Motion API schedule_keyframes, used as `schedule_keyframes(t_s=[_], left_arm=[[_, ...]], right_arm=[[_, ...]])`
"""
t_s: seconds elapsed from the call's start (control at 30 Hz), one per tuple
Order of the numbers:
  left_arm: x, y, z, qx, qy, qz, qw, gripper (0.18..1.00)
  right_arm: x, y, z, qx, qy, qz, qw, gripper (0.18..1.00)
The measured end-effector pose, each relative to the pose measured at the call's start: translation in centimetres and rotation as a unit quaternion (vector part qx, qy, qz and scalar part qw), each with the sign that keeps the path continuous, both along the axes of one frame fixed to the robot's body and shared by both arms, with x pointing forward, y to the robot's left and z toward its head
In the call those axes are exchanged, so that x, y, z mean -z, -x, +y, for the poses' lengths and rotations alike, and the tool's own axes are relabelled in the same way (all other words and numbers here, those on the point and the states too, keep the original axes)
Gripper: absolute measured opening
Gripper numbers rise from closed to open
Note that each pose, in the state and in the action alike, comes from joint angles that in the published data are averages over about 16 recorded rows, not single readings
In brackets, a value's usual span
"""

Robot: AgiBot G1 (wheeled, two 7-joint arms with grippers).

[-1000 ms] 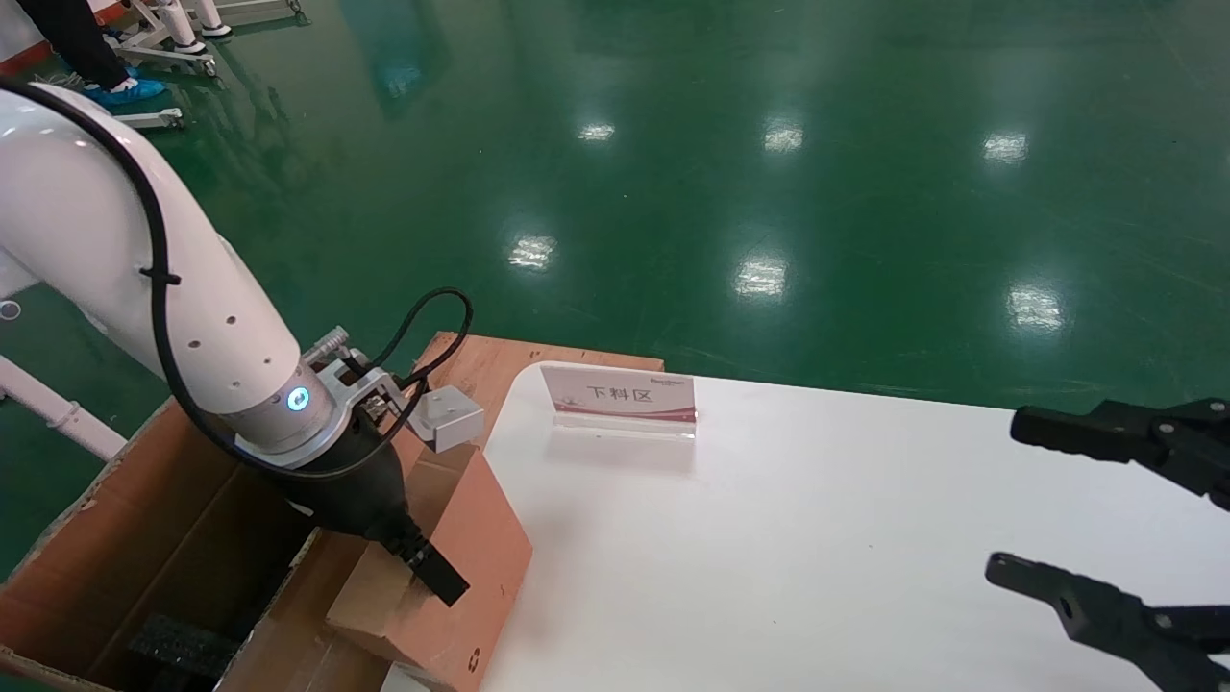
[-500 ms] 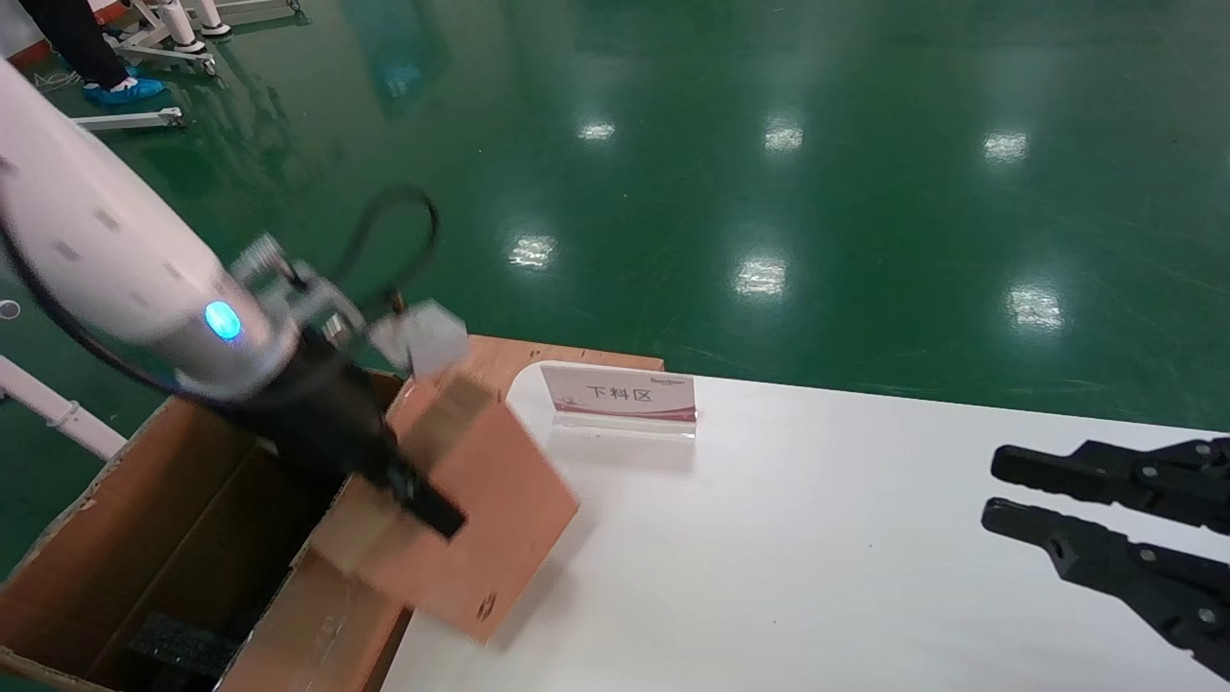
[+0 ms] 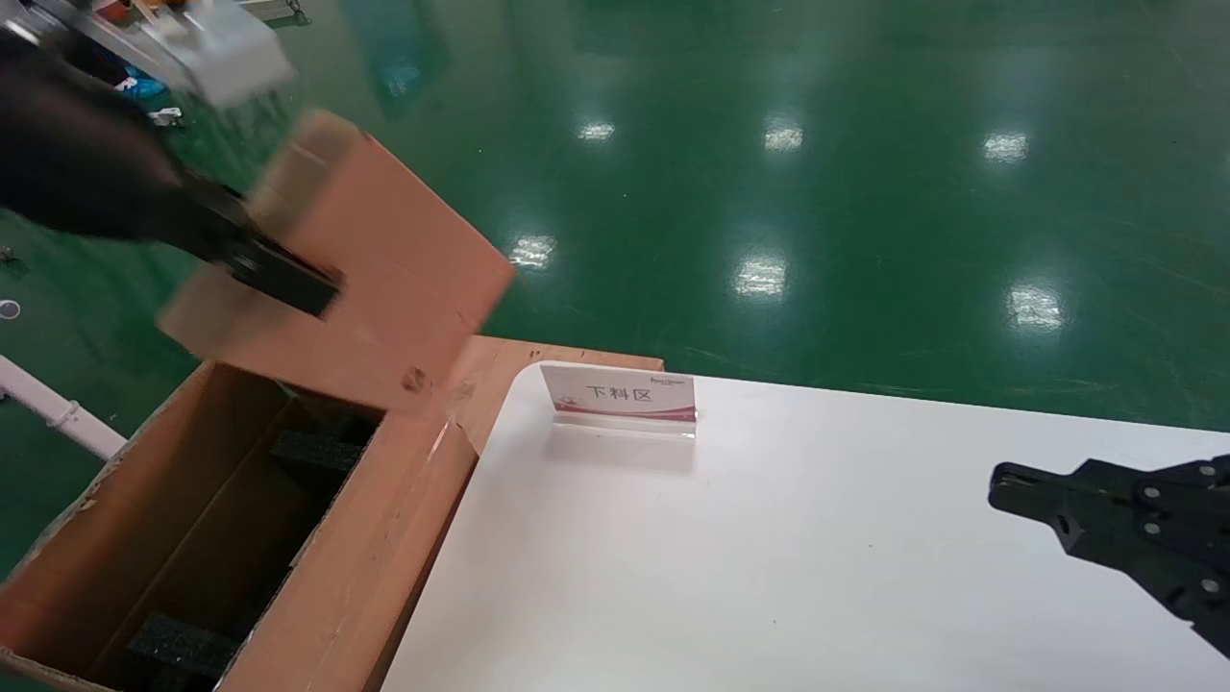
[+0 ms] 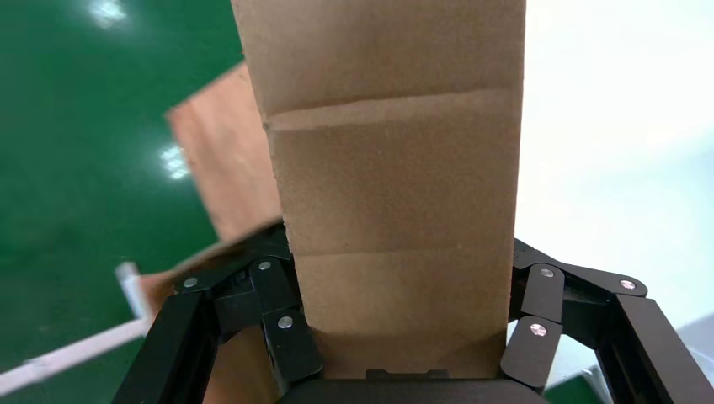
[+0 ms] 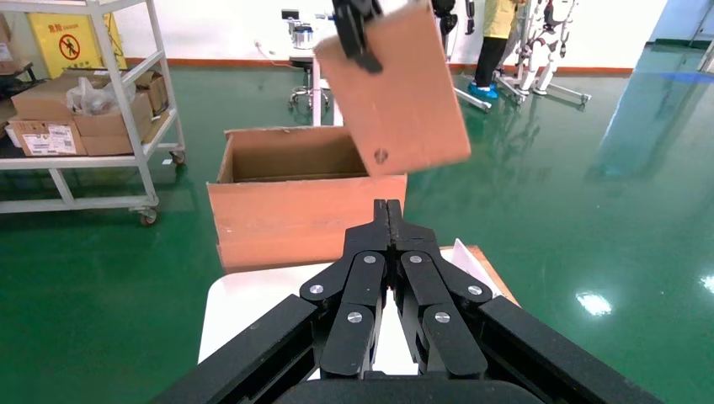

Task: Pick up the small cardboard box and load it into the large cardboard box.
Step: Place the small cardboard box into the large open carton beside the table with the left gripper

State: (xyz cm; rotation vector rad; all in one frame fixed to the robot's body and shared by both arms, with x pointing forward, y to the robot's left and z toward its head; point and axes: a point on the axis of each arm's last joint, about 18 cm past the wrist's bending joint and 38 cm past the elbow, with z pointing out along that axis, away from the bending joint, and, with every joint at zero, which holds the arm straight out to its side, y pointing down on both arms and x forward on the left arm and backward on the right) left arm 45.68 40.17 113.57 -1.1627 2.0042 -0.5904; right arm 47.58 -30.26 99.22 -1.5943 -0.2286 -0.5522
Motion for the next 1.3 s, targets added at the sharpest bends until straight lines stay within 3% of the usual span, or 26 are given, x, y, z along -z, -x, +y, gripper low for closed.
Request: schedule_keyframes(t_s=[0.17, 0.43, 0.7, 0.97, 1.3], left_arm=[[0.1, 1.2, 2.0, -0.027, -0.022, 0.014, 0.9993, 0.348], [4.1, 1.7, 5.9, -0.085, -0.042, 0.099, 0.9905, 0.346], [8.5, 2.1, 9.7, -0.139, -0.018, 0.165, 0.9763, 0.344], [12.4, 1.3, 12.3, -0.169, 0.025, 0.187, 0.9673, 0.342], [15.7, -1.1, 14.1, -0.185, 0.045, 0.192, 0.9627, 0.341]], right_arm=[[0.0, 0.0, 0.0, 0.0, 0.0, 0.0, 1.0, 0.197], [0.0, 0.0, 0.0, 0.0, 0.0, 0.0, 1.0, 0.192], [0.0, 0.0, 0.0, 0.0, 0.0, 0.0, 1.0, 0.203], [0.0, 0.0, 0.0, 0.0, 0.0, 0.0, 1.0, 0.25], [0.0, 0.0, 0.0, 0.0, 0.0, 0.0, 1.0, 0.405]])
